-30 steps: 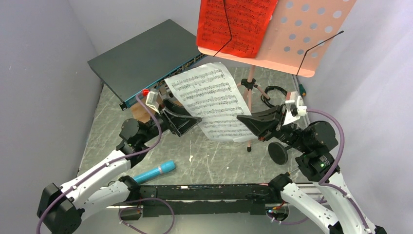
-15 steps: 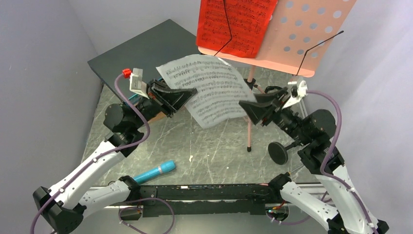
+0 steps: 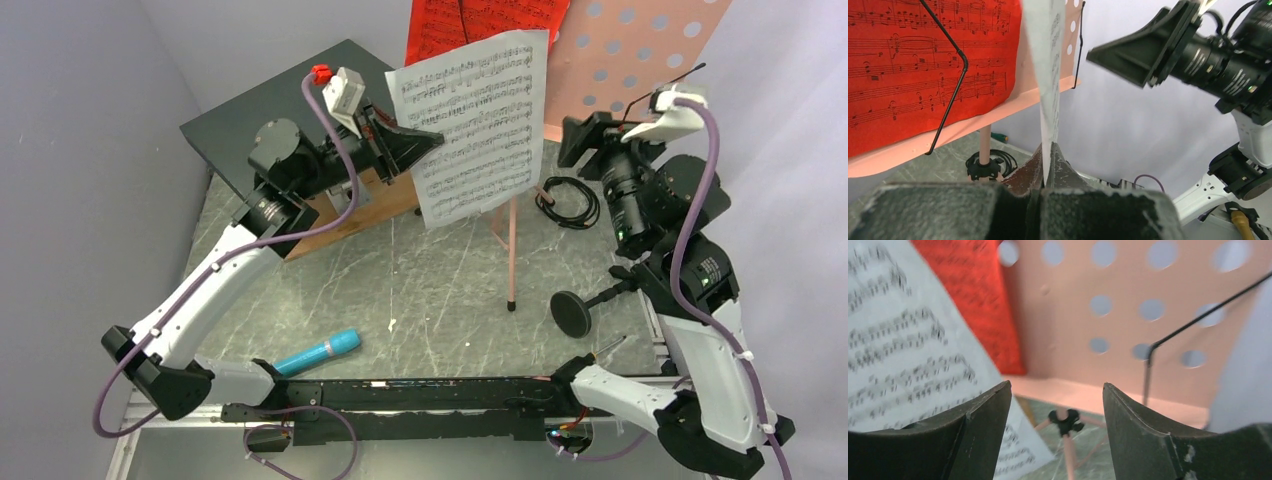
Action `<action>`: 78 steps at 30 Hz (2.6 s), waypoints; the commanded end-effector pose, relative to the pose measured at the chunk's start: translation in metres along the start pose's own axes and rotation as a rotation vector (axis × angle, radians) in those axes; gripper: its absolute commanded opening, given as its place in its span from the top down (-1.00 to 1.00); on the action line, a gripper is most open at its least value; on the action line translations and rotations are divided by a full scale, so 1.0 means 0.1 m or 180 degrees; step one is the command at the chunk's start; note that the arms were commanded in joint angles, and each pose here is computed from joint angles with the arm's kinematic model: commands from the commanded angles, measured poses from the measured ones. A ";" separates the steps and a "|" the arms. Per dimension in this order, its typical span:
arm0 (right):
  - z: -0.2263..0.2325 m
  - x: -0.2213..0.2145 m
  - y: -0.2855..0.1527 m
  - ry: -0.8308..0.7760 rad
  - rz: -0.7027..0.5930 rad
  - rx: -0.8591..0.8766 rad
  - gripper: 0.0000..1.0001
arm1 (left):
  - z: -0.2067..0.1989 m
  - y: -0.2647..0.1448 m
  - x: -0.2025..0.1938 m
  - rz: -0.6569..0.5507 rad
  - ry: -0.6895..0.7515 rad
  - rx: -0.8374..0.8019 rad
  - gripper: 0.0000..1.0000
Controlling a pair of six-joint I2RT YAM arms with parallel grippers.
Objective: Set up the instrument practice props
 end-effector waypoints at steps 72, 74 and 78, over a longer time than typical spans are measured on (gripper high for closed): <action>-0.83 0.36 0.55 0.0333 -0.1026 -0.1107 1.00 | -0.03 1.15 1.15 -0.0980 0.1379 -0.0178 1.00; -0.82 0.34 0.56 0.0333 -0.1060 -0.1096 1.00 | 0.03 1.17 1.14 -0.1007 0.1384 -0.0088 1.00; -0.82 0.31 0.56 0.0315 -0.1134 -0.1069 1.00 | 0.15 1.21 1.12 -0.1042 0.1335 0.0093 1.00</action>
Point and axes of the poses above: each gripper's point midway between its finger pads, its own y axis out along the fingers, its own z axis along the line the jaws close on, x = y × z, the point moved 3 cm from there along -y, back along the fingers, and after that the axes turned 4 degrees about -y, right-handed, at the moved point
